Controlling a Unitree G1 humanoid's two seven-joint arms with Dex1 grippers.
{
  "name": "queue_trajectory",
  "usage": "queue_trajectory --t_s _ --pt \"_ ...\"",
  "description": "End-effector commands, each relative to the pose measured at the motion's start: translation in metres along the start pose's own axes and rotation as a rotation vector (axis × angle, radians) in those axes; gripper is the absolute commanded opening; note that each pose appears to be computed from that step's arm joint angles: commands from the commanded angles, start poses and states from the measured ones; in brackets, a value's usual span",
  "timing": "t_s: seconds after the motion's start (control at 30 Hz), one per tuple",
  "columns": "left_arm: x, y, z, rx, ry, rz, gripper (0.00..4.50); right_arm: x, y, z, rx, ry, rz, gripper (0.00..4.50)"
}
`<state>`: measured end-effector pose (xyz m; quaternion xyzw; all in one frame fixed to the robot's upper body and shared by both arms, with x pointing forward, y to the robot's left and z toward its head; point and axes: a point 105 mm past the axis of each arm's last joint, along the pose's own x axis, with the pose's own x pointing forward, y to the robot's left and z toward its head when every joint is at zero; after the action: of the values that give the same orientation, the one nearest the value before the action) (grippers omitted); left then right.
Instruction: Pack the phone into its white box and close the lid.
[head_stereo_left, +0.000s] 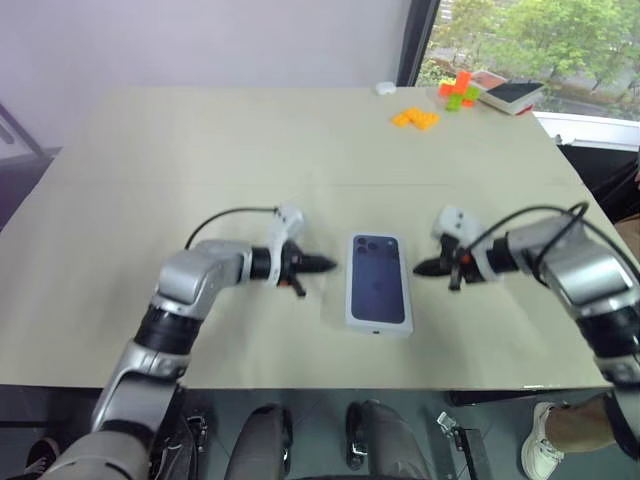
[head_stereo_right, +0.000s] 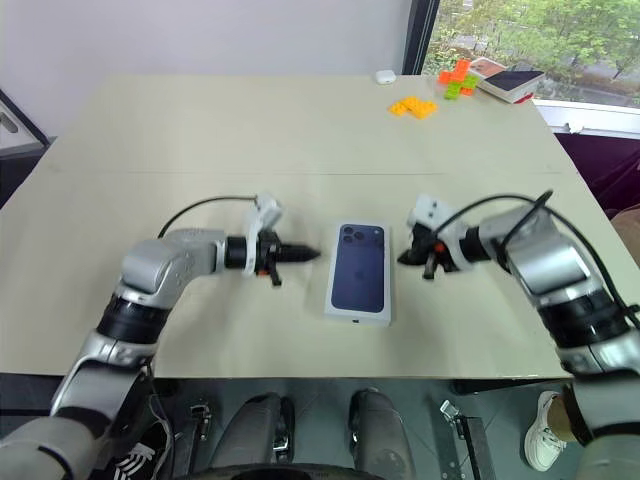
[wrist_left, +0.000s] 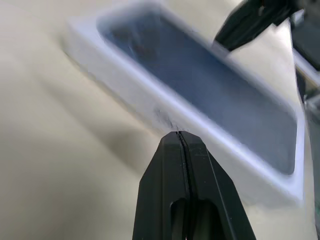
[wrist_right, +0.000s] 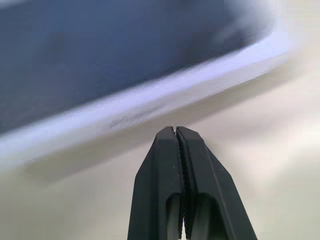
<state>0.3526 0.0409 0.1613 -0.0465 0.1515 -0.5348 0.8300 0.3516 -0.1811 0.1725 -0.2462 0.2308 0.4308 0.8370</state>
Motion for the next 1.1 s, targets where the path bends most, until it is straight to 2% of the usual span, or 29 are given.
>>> queue_trajectory --t_s 0.03,0.13,0.27,0.47,0.57,0.77,0.9,0.97,1.07,1.1 --pt "0.011 0.007 0.026 0.044 -0.11 0.046 0.0 -0.001 -0.014 0.022 -0.014 -0.103 -0.08 0.09" --pt "0.029 0.0 0.023 0.049 -0.117 0.013 0.0 0.009 -0.009 0.025 -0.004 -0.12 -0.067 0.09" --pt "0.043 -0.006 0.007 0.05 -0.053 -0.026 0.0 0.019 0.006 0.017 0.02 -0.11 -0.006 0.09" --pt "0.042 -0.014 -0.044 0.067 0.201 -0.108 0.0 0.03 0.028 -0.012 0.023 -0.016 0.055 0.09" --pt "0.034 -0.017 -0.056 0.071 0.268 -0.139 0.0 0.028 0.035 -0.015 0.034 -0.009 0.085 0.09" --pt "0.01 -0.036 -0.059 0.06 0.308 -0.25 0.0 0.015 0.069 -0.023 0.072 0.027 0.28 0.09" --pt "0.003 -0.039 -0.056 0.065 0.277 -0.254 0.0 0.008 0.092 -0.029 0.085 0.06 0.393 0.09" --pt "0.003 -0.026 -0.037 0.105 0.162 -0.166 0.0 0.016 0.072 -0.016 0.081 -0.009 0.279 0.09" --pt "-0.006 -0.006 -0.009 0.123 0.013 -0.041 0.0 0.018 0.026 0.015 0.115 -0.199 0.063 0.09" --pt "-0.013 0.0 0.0 0.115 -0.032 -0.012 0.26 0.015 0.016 0.024 0.156 -0.27 0.033 0.03"
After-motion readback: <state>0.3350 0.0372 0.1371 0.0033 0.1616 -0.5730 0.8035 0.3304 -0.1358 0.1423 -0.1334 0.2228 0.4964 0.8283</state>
